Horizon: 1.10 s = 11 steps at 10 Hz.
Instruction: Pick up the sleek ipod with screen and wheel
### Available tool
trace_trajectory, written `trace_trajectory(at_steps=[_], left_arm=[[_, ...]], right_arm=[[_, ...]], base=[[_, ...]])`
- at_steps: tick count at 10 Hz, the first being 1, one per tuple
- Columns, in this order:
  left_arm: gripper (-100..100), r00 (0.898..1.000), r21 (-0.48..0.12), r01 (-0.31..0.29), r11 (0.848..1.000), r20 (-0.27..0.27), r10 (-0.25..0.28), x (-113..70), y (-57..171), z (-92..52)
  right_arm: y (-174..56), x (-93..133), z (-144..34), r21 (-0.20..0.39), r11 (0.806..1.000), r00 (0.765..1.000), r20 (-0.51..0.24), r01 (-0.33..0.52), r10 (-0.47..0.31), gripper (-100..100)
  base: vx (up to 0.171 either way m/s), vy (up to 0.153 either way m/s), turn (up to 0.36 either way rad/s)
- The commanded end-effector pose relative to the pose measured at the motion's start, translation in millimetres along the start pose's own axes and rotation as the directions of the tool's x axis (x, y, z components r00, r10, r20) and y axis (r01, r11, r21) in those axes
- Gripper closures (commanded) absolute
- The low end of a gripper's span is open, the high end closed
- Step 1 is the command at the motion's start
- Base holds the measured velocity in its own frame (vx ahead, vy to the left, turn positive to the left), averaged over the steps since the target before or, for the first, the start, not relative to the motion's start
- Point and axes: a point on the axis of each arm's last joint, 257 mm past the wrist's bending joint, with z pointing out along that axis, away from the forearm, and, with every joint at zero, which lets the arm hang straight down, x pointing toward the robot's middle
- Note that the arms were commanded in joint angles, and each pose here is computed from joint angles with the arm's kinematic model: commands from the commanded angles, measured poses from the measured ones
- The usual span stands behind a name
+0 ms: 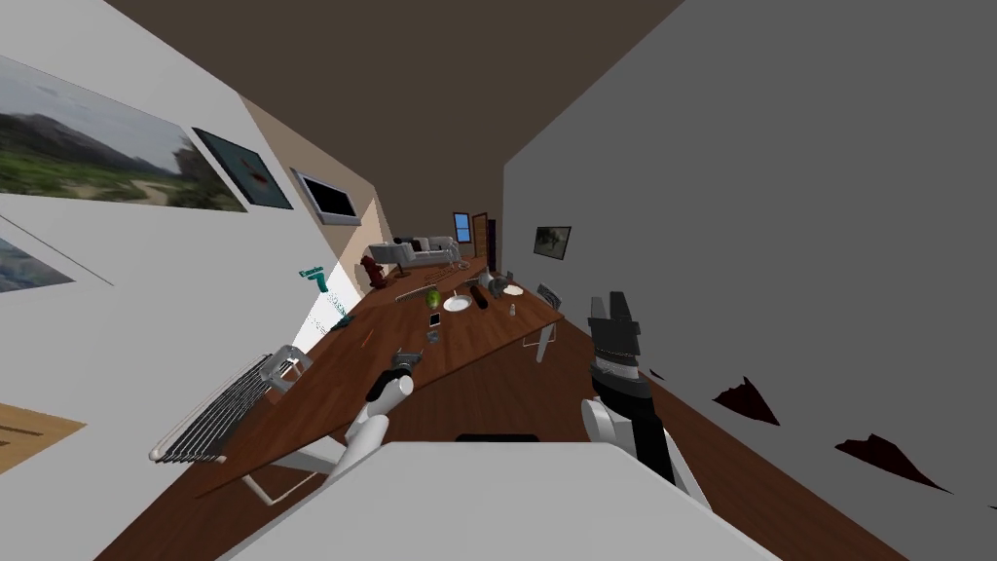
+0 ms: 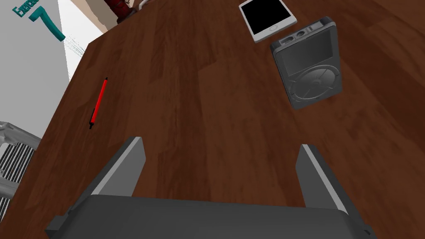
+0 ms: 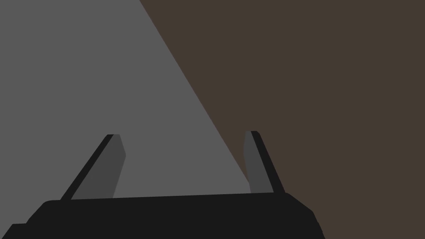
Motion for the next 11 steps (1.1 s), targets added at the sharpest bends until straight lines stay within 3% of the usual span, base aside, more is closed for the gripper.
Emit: trace_trajectory(at_steps=[1,2,3,6,7,10,11], left_arm=[[-100,0.998,-0.01,0.051,0.999,0.041,-0.051,-13.6,5,2.3],[-100,0.994,-0.012,0.091,0.996,0.062,-0.09,-19.2,7,5.4],[-100,0.994,-0.014,0.091,0.996,0.069,-0.09,-23.0,9,4.8],[-100,0.972,-0.017,0.194,0.981,0.139,-0.19,-44.3,16,10.5],[-100,0.972,-0.017,0.194,0.981,0.139,-0.19,-44.3,16,10.5],[-100,0.947,-0.011,0.271,0.962,0.182,-0.265,-55.4,20,14.7],[-100,0.947,-0.011,0.271,0.962,0.182,-0.265,-55.4,20,14.7]], right_arm=[[0,0,0.0,0.0,1.0,1.0,0.0,0.0,0.0,0],[0,0,0.0,0.0,1.0,1.0,0.0,0.0,0.0,0],[0,0,0.0,0.0,1.0,1.0,0.0,0.0,0.0,0],[0,0,0.0,0.0,1.0,1.0,0.0,0.0,0.0,0],[0,0,0.0,0.0,1.0,1.0,0.0,0.0,0.0,0],[0,0,0.0,0.0,1.0,1.0,0.0,0.0,0.0,0],[0,0,0.0,0.0,1.0,1.0,0.0,0.0,0.0,0]], base=[[0.055,-0.014,-0.038],[0.072,-0.016,-0.061],[0.055,-0.011,-0.022],[0.086,-0.008,-0.052],[0.072,-0.004,-0.021],[0.069,-0.001,-0.042],[0.063,-0.007,-0.017]])
